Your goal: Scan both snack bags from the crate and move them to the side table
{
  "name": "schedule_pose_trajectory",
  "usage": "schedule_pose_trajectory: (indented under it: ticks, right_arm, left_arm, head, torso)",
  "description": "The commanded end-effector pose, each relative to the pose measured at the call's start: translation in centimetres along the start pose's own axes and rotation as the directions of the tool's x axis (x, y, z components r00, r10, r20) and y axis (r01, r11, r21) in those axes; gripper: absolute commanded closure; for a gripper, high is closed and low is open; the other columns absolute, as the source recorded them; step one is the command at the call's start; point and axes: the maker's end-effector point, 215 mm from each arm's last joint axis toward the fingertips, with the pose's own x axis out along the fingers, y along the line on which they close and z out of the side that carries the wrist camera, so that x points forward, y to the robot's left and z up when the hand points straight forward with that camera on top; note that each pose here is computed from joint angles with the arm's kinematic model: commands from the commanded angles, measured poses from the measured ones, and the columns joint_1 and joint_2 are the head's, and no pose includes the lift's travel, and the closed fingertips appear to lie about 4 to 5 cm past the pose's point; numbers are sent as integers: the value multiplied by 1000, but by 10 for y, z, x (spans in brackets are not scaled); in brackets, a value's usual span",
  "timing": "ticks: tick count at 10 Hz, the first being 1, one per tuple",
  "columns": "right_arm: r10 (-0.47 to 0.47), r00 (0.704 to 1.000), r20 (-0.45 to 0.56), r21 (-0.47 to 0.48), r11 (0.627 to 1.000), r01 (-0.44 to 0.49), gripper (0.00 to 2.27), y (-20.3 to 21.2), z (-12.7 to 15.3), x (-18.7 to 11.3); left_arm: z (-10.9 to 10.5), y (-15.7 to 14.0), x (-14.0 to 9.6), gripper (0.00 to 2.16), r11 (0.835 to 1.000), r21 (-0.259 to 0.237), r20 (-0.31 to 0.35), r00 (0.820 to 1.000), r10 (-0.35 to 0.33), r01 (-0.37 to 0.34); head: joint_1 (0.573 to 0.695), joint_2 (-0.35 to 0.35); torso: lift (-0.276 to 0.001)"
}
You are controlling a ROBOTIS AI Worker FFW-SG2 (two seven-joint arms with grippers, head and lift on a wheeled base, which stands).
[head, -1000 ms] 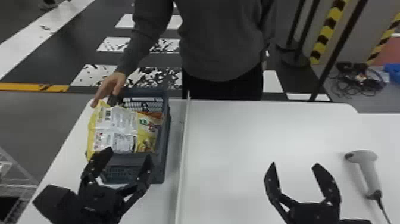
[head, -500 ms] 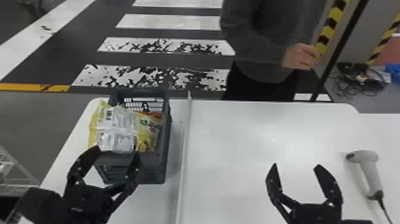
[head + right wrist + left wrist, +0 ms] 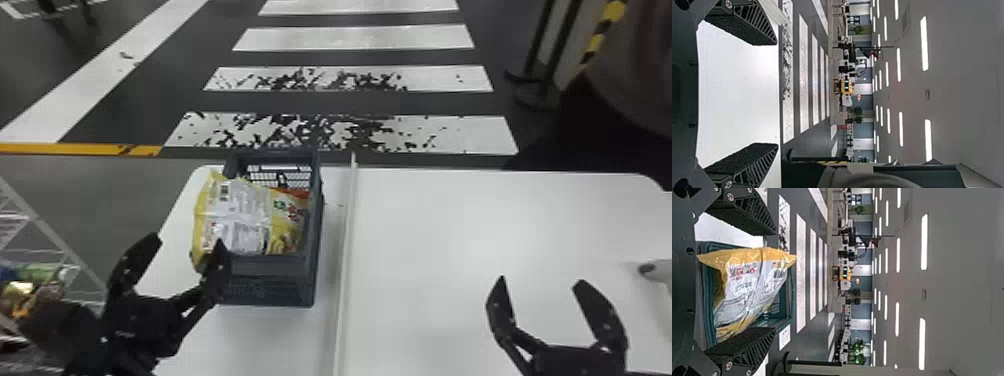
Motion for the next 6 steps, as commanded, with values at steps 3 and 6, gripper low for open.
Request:
schedule_pose_trajectory:
  ticks: [3, 6]
  right_arm:
    - [0, 1000, -21, -1, 1000, 0, 66, 0, -7, 5]
    - [1, 1000, -25, -1, 1000, -1, 66, 1, -8, 7]
  left_arm:
    - [-17, 30, 16, 137, 999, 4, -14, 999, 38, -38]
    - [-36, 32, 38, 137, 1000, -5, -49, 999, 9, -9]
  head:
    - [695, 152]
    - [695, 168]
  torso:
    - [-99]
    - [-99]
